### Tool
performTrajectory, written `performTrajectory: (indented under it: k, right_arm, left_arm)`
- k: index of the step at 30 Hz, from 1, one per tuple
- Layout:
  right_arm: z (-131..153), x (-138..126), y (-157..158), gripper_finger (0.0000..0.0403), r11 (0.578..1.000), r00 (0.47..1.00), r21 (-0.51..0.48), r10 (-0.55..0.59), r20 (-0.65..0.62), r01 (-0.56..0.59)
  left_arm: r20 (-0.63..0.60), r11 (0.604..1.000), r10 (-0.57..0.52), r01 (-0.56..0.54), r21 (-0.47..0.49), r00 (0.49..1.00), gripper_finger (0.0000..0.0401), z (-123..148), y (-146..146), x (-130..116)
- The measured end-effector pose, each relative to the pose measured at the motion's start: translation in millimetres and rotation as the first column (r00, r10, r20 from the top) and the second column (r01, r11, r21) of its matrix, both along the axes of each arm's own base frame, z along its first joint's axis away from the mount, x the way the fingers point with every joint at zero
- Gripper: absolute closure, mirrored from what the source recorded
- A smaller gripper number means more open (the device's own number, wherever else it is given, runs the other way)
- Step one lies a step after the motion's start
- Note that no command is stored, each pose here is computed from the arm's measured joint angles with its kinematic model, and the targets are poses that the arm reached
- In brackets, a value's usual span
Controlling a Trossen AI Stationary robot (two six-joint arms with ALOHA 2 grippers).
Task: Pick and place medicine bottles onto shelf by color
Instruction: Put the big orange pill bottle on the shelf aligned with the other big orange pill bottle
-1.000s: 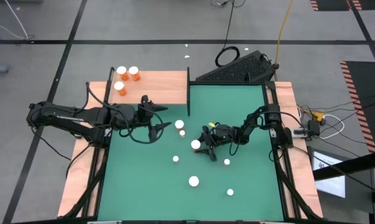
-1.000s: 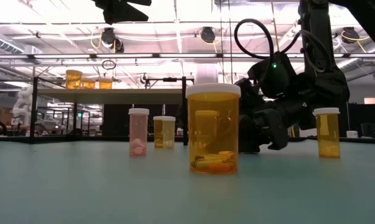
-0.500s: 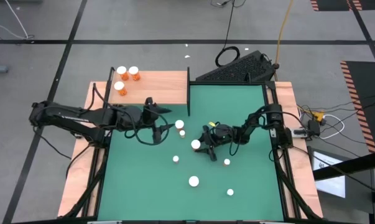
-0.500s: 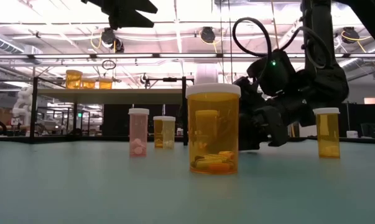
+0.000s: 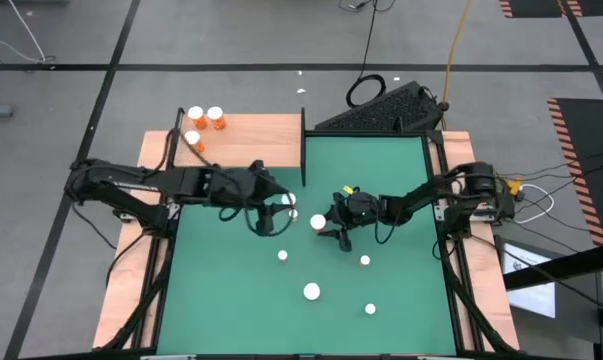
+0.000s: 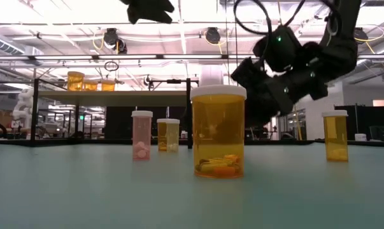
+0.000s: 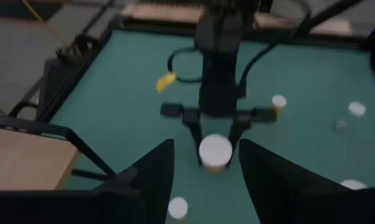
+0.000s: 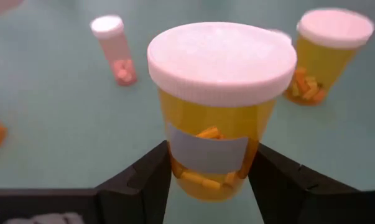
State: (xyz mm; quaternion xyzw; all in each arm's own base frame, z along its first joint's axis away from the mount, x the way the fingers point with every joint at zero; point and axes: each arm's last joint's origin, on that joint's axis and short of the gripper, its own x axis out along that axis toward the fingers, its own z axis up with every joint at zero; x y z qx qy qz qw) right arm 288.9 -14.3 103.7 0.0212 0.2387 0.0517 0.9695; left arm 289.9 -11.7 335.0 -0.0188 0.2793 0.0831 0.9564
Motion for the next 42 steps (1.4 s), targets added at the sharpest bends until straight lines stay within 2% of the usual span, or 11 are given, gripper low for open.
performTrajectory:
  k: [4, 7, 12, 18, 29, 35, 42]
  right_arm:
    - [14, -3, 0, 0.0219, 1.0, 1.0, 0.021, -0.008, 0.009, 0.008]
    - [22, -6, 0, 0.0219, 0.999, 1.0, 0.031, -0.012, 0.009, 0.012]
    - [32, -11, 1, 0.0218, 0.999, 1.0, 0.033, -0.01, -0.009, 0.01]
    - [34, -15, 2, 0.0218, 0.999, 0.999, 0.042, -0.008, -0.042, 0.009]
    - [33, -15, 1, 0.0218, 1.0, 0.999, 0.019, -0.016, -0.045, 0.017]
    - [33, -15, 0, 0.0218, 0.999, 0.998, -0.003, -0.043, -0.045, 0.043]
    - [34, -14, 0, 0.0218, 0.999, 0.999, -0.007, -0.041, -0.032, 0.041]
  left_arm:
    - [-0.15, 1.0, -0.014, 0.017, 0.019, 0.989, 0.0184, 2, -2, 23]
    - [-0.248, 0.995, -0.094, 0.099, 0.005, 0.964, 0.0154, -3, -4, 39]
    - [-0.299, 0.976, -0.211, 0.215, -0.018, 0.931, 0.0101, -16, -9, 64]
    - [-0.332, 0.969, -0.227, 0.246, 0.014, 0.916, 0.0059, -28, -4, 83]
    - [-0.362, 0.979, -0.189, 0.202, -0.004, 0.913, 0.005, -56, 12, 110]
    - [-0.371, 0.98, -0.186, 0.197, -0.008, 0.91, 0.005, -65, 13, 116]
    - [-0.319, 0.986, -0.164, 0.163, -0.029, 0.933, 0.005, -73, 13, 128]
